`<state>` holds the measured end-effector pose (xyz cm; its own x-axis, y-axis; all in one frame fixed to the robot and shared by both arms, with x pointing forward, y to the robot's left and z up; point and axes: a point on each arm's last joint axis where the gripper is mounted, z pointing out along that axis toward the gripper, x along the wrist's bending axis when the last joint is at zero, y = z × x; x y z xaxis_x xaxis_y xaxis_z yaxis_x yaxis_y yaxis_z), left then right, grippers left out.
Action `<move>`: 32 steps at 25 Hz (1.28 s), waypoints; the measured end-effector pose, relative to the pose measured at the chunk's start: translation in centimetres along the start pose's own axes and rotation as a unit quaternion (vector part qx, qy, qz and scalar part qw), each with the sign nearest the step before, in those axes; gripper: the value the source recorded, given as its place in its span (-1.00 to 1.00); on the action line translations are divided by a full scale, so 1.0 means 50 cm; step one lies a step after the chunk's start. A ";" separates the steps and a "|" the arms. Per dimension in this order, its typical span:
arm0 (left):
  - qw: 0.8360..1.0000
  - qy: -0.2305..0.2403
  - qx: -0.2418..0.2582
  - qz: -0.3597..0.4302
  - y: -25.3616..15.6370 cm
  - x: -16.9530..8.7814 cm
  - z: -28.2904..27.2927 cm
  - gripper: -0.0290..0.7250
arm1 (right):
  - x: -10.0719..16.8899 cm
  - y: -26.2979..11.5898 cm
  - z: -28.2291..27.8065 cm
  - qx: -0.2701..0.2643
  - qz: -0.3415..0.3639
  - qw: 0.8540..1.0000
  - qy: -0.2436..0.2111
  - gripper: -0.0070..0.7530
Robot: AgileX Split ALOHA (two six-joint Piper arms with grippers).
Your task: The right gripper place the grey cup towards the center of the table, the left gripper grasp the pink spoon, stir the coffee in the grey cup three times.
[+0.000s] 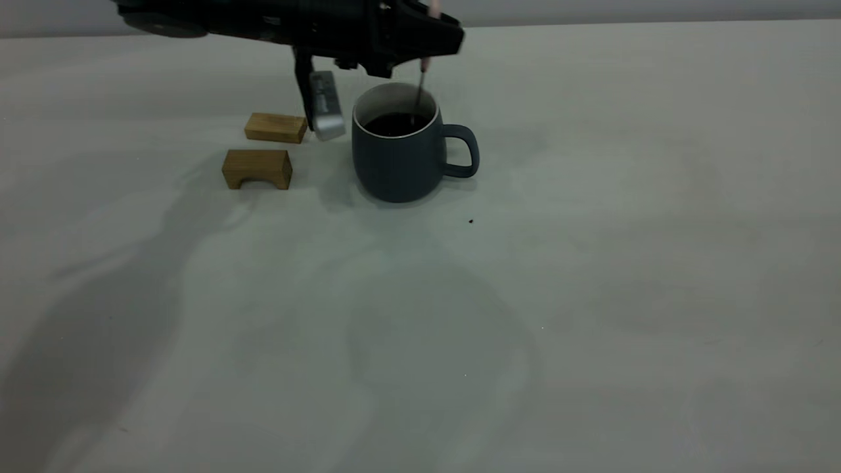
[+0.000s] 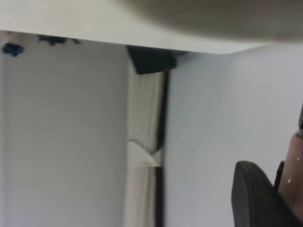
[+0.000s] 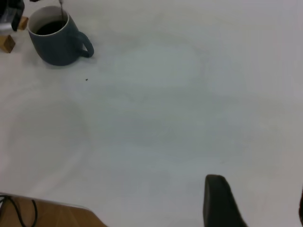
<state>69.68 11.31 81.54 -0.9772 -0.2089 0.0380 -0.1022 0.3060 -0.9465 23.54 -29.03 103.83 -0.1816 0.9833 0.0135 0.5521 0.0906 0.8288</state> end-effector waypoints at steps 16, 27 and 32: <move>0.991 0.103 -0.059 0.058 0.029 0.018 -0.045 -0.37 | 0.000 0.000 0.000 0.000 0.000 1.000 0.000 0.17; 0.906 0.207 -0.179 0.322 -0.093 0.042 -0.110 0.80 | 0.000 0.000 0.000 0.000 0.000 1.000 0.000 0.17; 0.775 0.296 -0.312 0.464 -0.195 0.078 -0.167 0.58 | 0.000 0.000 0.000 0.000 0.000 1.000 0.000 0.17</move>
<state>65.32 15.28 93.58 -0.5795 0.7755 -0.2505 0.8052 0.4976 -0.3225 23.54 -29.03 103.83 -0.1816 0.9833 0.0135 0.5521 0.0906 0.8288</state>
